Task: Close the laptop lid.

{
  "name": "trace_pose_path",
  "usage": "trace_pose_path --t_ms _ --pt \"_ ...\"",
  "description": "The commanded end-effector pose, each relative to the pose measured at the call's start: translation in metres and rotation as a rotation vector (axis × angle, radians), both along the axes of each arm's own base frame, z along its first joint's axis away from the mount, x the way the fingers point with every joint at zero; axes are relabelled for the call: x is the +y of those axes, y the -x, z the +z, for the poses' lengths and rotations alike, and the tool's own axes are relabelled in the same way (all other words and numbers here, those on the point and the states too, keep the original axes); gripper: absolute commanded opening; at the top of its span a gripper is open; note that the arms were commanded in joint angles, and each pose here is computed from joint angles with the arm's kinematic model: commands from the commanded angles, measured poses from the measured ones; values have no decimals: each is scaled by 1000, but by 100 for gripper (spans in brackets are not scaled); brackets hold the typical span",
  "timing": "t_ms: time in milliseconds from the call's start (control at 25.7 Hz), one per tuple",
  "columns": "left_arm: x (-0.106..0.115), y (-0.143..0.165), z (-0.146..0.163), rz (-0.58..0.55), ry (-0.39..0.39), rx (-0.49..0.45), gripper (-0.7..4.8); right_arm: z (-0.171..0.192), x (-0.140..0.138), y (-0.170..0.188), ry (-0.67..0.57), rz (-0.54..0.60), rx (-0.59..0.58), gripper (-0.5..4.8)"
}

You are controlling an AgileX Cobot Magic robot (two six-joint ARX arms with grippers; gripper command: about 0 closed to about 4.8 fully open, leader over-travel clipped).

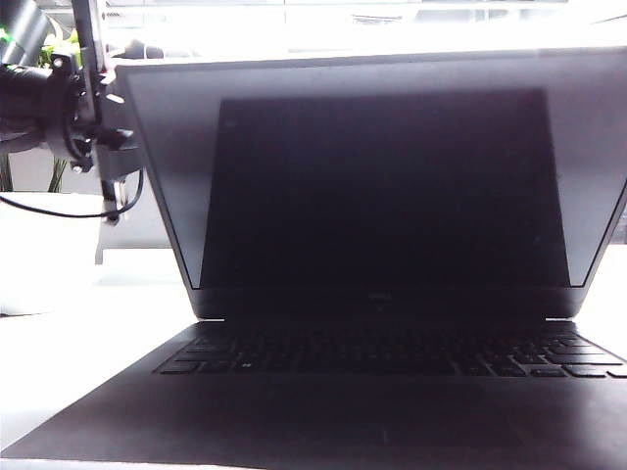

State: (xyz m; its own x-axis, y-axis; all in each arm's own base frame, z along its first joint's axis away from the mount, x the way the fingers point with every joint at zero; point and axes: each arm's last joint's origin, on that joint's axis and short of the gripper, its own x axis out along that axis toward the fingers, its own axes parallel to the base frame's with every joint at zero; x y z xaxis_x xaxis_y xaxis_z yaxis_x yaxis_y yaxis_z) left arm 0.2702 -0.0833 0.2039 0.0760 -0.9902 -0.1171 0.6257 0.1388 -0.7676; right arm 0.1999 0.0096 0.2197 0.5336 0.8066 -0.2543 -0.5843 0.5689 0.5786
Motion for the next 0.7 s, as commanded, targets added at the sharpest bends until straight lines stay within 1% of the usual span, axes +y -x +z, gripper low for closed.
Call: trace_pose_path --t_ms 39,272,389,428,544,583,700 --pt "0 4 -4 -20 -13 42 -5 -5 4 6 -43 60 99 -4" --pt "2 13 -18 -43 -61 130 -5 -16 5 15 -77 83 271 -4" --pt "3 22 -28 -60 -104 177 -5 -20 5 19 -80 77 335 -4" --pt "4 24 -30 -57 -127 176 -5 -21 5 20 -67 59 355 -4" --pt "7 30 -38 -2 -251 195 -5 -26 5 24 -27 25 415 -4" --pt "7 32 -41 4 -287 202 -5 -29 5 26 -7 4 455 -4" --pt "9 36 -45 24 -359 229 -5 -34 4 31 37 -38 527 -4"
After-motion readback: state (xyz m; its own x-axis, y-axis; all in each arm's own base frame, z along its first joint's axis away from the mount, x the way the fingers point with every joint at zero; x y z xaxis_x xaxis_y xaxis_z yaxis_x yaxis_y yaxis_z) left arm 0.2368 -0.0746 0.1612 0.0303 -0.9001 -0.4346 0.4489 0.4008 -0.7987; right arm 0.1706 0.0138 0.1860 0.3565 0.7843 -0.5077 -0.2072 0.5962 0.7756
